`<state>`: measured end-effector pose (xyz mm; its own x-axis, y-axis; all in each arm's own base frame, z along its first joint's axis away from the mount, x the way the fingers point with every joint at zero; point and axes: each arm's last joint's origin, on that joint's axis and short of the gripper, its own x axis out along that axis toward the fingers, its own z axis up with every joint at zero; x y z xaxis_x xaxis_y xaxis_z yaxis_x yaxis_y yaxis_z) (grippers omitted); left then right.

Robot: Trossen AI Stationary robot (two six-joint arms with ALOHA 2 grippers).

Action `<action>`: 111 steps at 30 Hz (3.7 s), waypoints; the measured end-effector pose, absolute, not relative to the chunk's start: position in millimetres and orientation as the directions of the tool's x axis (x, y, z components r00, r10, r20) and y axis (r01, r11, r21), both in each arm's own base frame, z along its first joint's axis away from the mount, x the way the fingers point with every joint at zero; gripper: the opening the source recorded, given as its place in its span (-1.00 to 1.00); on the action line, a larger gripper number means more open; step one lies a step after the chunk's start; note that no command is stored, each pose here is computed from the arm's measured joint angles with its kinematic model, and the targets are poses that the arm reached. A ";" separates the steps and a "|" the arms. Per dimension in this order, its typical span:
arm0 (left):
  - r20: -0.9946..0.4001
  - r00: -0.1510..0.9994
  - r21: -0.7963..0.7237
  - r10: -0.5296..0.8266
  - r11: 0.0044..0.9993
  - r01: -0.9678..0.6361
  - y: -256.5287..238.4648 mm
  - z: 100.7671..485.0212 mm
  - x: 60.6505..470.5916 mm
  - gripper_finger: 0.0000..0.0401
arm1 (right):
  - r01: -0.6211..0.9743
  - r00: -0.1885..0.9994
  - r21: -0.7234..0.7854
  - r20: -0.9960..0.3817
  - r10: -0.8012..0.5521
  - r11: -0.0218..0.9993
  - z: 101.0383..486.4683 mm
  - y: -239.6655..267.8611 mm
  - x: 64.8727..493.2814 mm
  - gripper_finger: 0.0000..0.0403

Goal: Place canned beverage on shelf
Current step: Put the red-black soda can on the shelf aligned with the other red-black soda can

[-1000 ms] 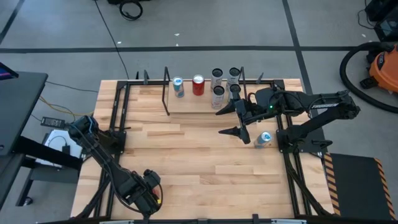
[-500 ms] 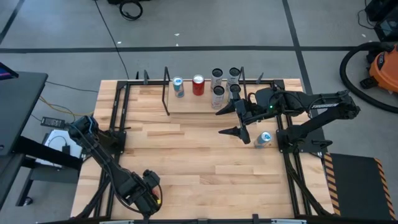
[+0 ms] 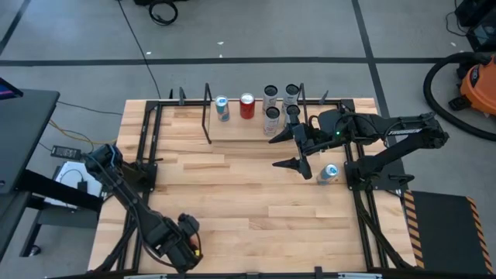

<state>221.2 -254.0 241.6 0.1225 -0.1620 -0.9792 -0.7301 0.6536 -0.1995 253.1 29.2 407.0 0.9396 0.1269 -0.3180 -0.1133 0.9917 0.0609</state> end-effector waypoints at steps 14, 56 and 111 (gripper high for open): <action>-0.983 0.132 -0.186 -0.131 0.665 -0.723 -255.4 241.9 216.6 0.59 | -0.113 0.940 0.061 -0.318 0.127 0.992 407.0 29.3 253.1 0.74; -0.986 0.138 -0.160 -0.089 0.713 -0.683 -259.4 229.8 220.5 0.78 | -0.113 0.940 0.061 -0.316 0.127 0.992 407.3 29.2 253.0 0.74; -0.958 0.234 -0.245 -0.166 0.898 -0.366 -61.3 284.7 344.1 0.55 | -0.050 0.985 0.107 -0.162 0.067 0.993 422.1 17.9 257.7 0.73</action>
